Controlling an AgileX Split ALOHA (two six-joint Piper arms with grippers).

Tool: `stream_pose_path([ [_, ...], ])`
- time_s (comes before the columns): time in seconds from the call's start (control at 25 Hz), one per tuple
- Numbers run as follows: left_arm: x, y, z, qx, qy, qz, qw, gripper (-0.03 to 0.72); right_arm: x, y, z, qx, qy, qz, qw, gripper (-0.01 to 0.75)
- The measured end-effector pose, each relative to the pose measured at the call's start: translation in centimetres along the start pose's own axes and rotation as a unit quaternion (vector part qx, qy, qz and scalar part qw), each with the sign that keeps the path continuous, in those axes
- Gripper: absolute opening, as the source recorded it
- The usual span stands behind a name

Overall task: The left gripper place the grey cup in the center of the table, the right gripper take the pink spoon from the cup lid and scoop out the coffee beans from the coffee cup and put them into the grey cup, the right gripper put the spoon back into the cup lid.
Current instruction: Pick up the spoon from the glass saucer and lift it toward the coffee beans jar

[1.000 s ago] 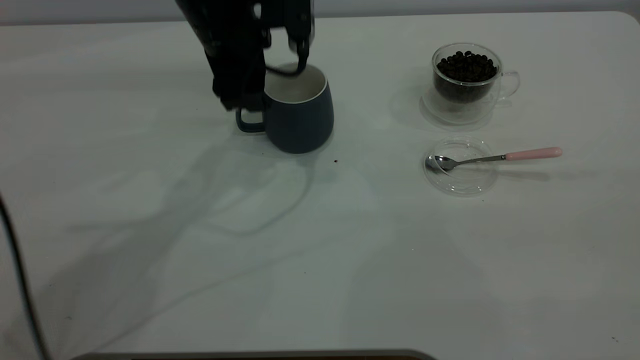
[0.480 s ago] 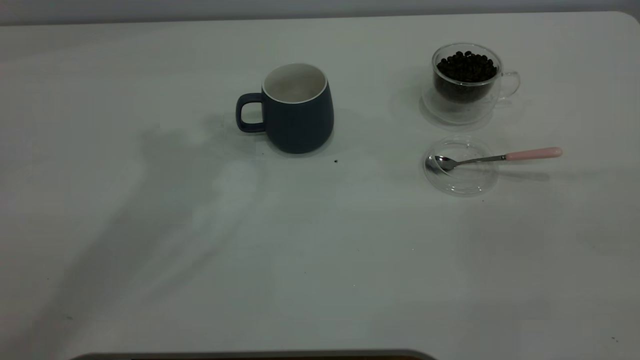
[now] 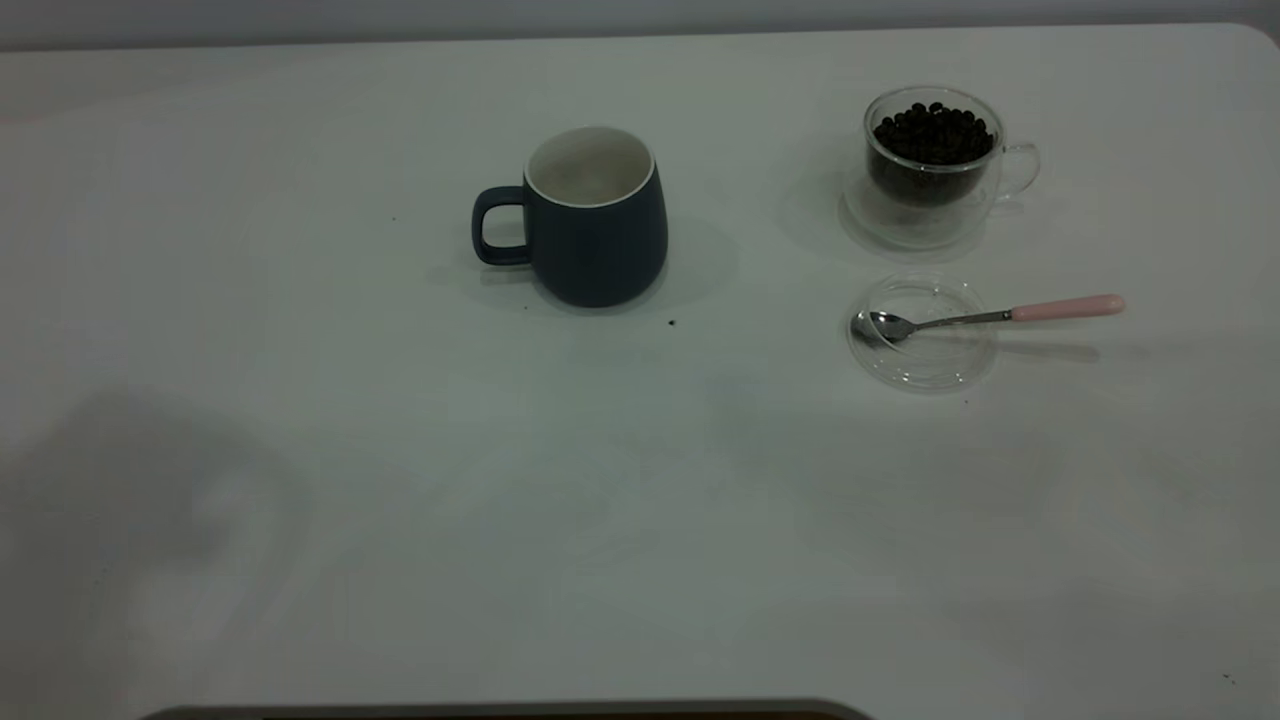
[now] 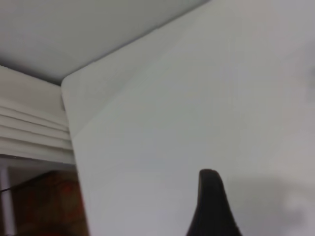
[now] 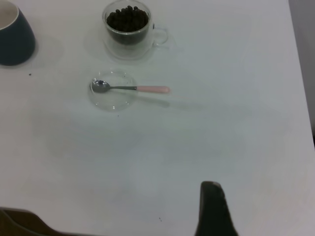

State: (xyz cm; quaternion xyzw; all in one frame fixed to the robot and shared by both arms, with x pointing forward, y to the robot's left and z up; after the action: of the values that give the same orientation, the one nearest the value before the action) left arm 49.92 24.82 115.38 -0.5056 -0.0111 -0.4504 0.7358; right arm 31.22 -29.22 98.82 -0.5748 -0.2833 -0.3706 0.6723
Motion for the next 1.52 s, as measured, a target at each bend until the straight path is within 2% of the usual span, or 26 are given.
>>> stream_pose_path([
  [0.24, -5.9, -3.2, -3.8, -0.067, -0.028, -0.041, 0.997, 0.586, 0.0, 0.0, 0.0, 0.0, 0.0, 0.0, 1.0, 0.53],
  [0.48, -13.8, -2.8, -8.2, -0.101, -0.034, -0.04, 0.994, 0.586, 0.0, 0.0, 0.0, 0.0, 0.0, 0.0, 1.0, 0.53],
  [0.76, -19.3, -1.5, -13.0, -0.149, -0.048, -0.059, 0.986, 0.586, 0.0, 0.0, 0.0, 0.0, 0.0, 0.0, 1.0, 0.53],
  [1.16, -22.4, 1.3, -15.5, -0.159, -0.045, -0.045, 0.985, 0.586, 0.0, 0.0, 0.0, 0.0, 0.0, 0.0, 1.0, 0.53],
  [1.52, -22.4, 1.5, -15.6, -0.159, -0.045, -0.045, 0.985, 0.586, 0.0, 0.0, 0.0, 0.0, 0.0, 0.0, 1.0, 0.53],
])
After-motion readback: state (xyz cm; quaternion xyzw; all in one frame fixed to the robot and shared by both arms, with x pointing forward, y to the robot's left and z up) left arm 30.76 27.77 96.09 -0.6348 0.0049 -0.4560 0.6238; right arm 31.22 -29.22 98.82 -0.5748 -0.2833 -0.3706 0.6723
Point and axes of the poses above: a point on each arm's last joint axis where the gripper is mounted, y pointing out along that axis toward the gripper, z along the wrist's bending axis when the last joint is at zero, x = y × z, the point moved 9 cm from there along y, pointing out along that axis toward the gripper, and after that the axes turned 15 degrees about y, right-handed, at the moved point
